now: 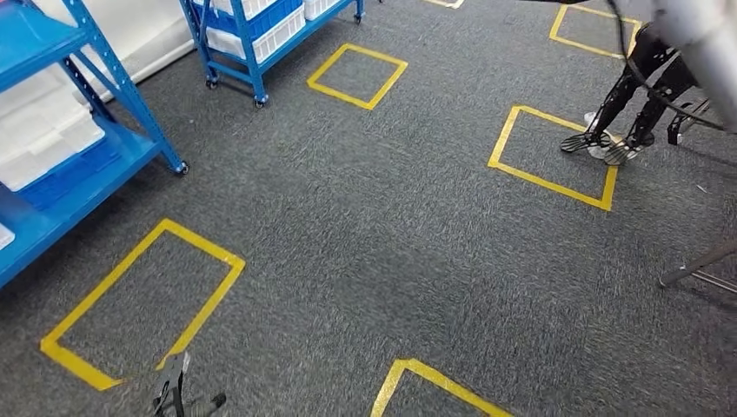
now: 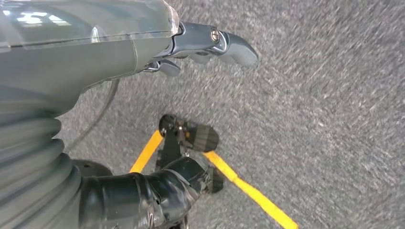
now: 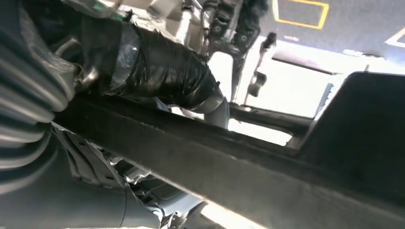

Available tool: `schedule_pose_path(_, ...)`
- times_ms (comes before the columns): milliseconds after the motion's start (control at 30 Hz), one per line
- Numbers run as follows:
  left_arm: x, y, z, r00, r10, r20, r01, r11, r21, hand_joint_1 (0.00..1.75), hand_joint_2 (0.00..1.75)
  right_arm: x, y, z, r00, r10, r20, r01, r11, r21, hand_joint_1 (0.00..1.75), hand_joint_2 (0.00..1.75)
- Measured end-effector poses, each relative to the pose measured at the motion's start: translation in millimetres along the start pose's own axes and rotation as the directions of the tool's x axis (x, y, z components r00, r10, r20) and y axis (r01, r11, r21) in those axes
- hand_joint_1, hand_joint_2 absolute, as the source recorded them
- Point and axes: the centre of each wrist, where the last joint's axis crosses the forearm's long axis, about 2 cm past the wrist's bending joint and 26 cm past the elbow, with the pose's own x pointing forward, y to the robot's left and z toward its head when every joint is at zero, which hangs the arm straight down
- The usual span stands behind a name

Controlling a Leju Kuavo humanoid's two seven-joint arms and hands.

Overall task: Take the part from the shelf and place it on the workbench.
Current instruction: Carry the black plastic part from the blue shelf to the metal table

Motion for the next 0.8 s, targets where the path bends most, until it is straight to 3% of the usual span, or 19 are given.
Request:
schedule_pose_path(133, -4.3, 0.9, 0.6, 1.000, -0.008, -0.010, 0.008, 1.000, 0.001, 0.00, 1.75, -21.1, 6.4, 1.3, 1.000, 0.001, -0.023, -0.001, 1.000, 0.006, 1.75, 1.75)
schedule_pose_path(800, -5.9, 0.5, 0.9, 0.999, -0.022, 0.028, 0.023, 1.000, -0.020, 0.00, 1.75, -71.2, 3.2, 14.8, 0.997, 0.007, -0.082, -0.006, 1.000, 0.010, 1.75, 1.75)
